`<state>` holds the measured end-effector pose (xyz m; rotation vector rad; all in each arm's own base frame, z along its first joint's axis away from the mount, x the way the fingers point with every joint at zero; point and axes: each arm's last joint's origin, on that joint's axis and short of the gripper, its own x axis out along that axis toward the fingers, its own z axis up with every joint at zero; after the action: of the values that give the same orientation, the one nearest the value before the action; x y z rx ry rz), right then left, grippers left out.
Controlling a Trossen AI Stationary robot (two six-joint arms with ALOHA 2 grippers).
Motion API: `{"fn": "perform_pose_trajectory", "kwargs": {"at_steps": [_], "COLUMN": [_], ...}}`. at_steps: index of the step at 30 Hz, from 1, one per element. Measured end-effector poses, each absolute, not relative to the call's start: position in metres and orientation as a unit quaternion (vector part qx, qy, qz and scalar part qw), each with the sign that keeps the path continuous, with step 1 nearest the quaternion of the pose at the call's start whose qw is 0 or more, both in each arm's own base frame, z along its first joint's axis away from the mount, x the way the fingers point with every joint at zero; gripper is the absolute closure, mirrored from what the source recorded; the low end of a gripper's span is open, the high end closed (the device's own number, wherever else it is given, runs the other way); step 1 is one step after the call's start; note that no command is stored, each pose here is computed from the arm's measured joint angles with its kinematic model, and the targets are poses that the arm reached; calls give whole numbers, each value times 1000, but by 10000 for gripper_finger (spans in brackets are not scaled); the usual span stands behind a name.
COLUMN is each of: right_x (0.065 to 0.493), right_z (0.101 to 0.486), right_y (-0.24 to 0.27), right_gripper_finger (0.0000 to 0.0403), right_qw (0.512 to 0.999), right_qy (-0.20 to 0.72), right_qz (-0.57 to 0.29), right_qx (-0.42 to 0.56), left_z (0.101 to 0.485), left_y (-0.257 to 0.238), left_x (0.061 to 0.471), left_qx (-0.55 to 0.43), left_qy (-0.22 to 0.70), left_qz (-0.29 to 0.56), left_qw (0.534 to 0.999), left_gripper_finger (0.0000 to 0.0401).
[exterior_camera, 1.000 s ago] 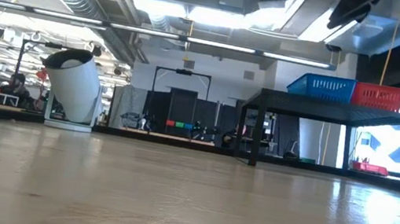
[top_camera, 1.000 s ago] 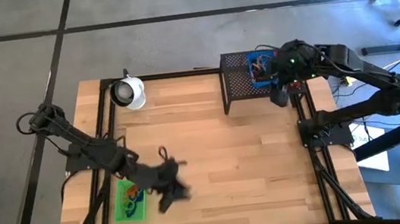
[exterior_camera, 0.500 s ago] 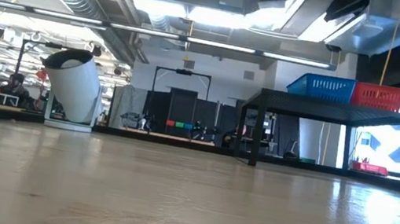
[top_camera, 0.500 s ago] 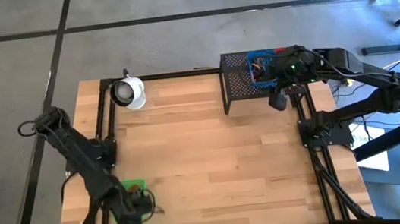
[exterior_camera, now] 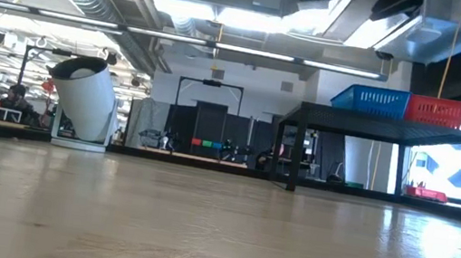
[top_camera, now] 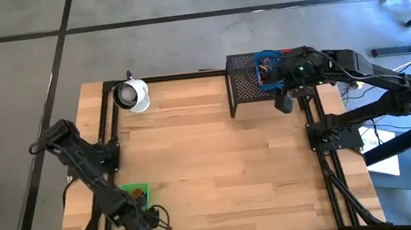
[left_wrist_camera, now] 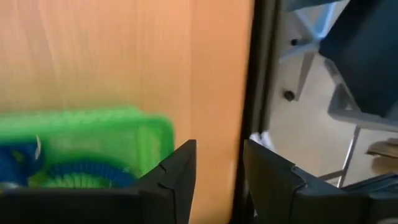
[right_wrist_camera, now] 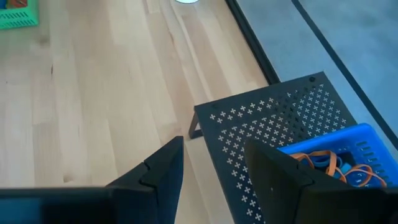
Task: Pick & Place Office Desk Supplies
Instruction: Put the green bin with spring keychains on the shelf
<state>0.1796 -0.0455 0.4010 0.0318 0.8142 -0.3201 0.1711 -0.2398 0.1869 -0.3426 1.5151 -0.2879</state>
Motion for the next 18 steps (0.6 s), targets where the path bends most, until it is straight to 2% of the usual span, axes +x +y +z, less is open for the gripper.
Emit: {"fn": "perform_pose_trajectory", "kwargs": {"at_steps": [7,14,18], "right_x": [186,200,208], "right_z": [398,390,384], "right_y": [-47,-50,-52], "right_gripper_finger": [231,231,231], "right_qw": [904,895,889], "right_qy": [398,419,432], "right_qz": [-156,-153,-152], "right_qx": [19,21,22], "left_z": [206,202,201], "left_y": [-241,-229,-229], "left_x": [181,173,172], "left_qx": [-139,-104,-105], "left_qy": [661,687,683], "left_qz": [-165,-81,-68], "left_qw": [719,714,720], "left_gripper_finger": [274,274,274]}}
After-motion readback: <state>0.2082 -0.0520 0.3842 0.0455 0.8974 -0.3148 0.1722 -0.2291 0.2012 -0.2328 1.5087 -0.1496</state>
